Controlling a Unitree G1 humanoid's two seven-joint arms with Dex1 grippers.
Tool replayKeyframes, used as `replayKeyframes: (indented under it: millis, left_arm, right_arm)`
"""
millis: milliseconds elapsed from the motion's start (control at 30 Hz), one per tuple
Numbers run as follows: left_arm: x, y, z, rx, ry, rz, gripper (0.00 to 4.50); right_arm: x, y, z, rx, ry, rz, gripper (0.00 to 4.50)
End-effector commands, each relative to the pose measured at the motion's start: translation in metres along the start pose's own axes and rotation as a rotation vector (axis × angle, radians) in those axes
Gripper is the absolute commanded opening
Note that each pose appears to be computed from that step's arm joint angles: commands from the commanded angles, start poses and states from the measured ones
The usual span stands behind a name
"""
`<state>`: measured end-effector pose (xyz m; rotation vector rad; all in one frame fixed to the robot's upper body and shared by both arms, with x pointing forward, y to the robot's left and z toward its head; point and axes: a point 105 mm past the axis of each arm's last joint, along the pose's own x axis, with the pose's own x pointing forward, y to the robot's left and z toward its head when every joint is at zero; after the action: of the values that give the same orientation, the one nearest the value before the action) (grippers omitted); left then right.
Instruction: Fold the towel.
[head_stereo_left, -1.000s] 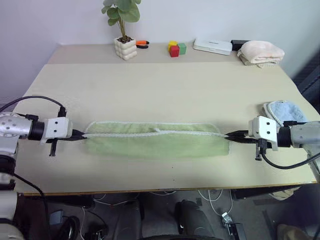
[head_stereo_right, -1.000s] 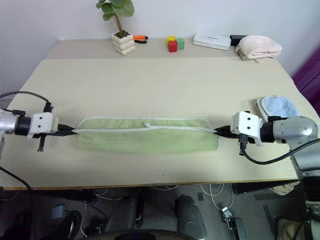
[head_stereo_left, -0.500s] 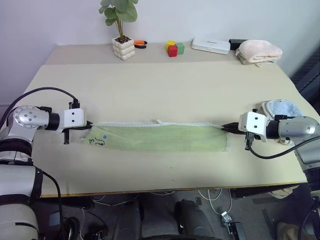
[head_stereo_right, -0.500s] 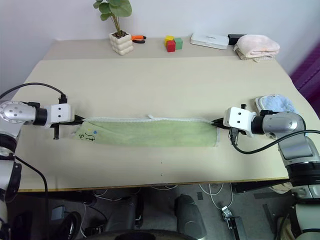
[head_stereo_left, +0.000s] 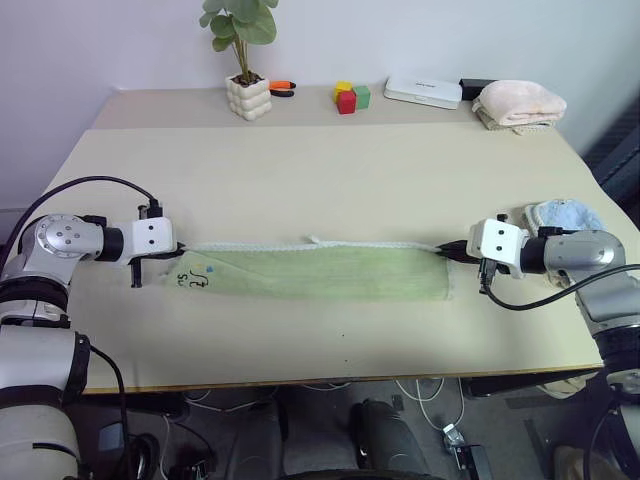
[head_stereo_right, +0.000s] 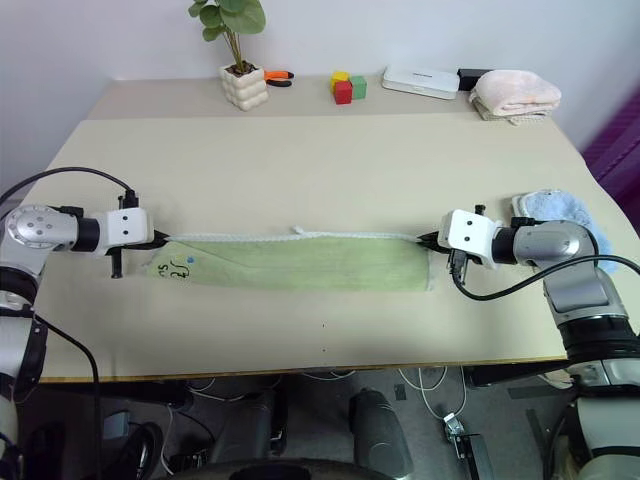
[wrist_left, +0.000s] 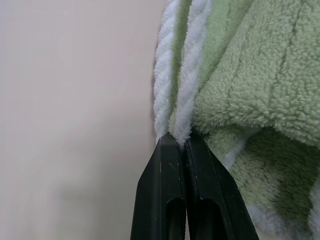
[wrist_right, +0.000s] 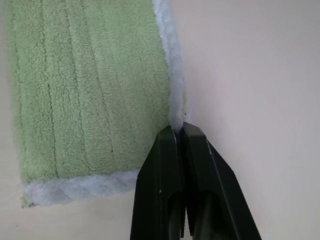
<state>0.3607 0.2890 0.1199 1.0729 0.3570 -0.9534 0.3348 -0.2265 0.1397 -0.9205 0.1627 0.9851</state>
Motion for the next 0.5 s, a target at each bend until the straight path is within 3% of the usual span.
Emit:
replayKeyframes:
  millis: [33,200,233,300,333,400,500]
  left_arm:
    - [-0.004,0.005,-0.002,0.004,0.027,0.016,0.03]
    - [-0.003,0.006,-0.003,-0.037,0.024,0.024,0.03]
    - [-0.003,0.008,-0.004,-0.046,0.027,0.034,0.28]
    - [-0.002,0.008,-0.004,-0.073,0.019,0.032,0.89]
    - [-0.002,0.01,-0.003,-0.066,0.023,0.046,1.34]
    - [-0.002,0.012,-0.002,-0.072,0.015,0.053,2.27]
    - [-0.004,0.015,-0.001,-0.096,0.001,0.073,3.78]
  right_arm:
    - [-0.001,-0.012,0.008,-0.02,-0.022,-0.05,0.0]
    - [0.002,-0.013,0.006,0.013,-0.017,-0.05,0.0]
    - [0.002,-0.014,0.005,0.012,-0.011,-0.053,0.0]
    - [0.002,-0.014,0.004,0.058,-0.021,-0.048,0.0]
    - [0.002,-0.014,0.003,0.074,-0.017,-0.046,0.27]
    - [0.002,-0.014,0.002,0.101,-0.015,-0.044,0.87]
    - [0.002,-0.017,0.002,0.094,-0.007,-0.062,2.37]
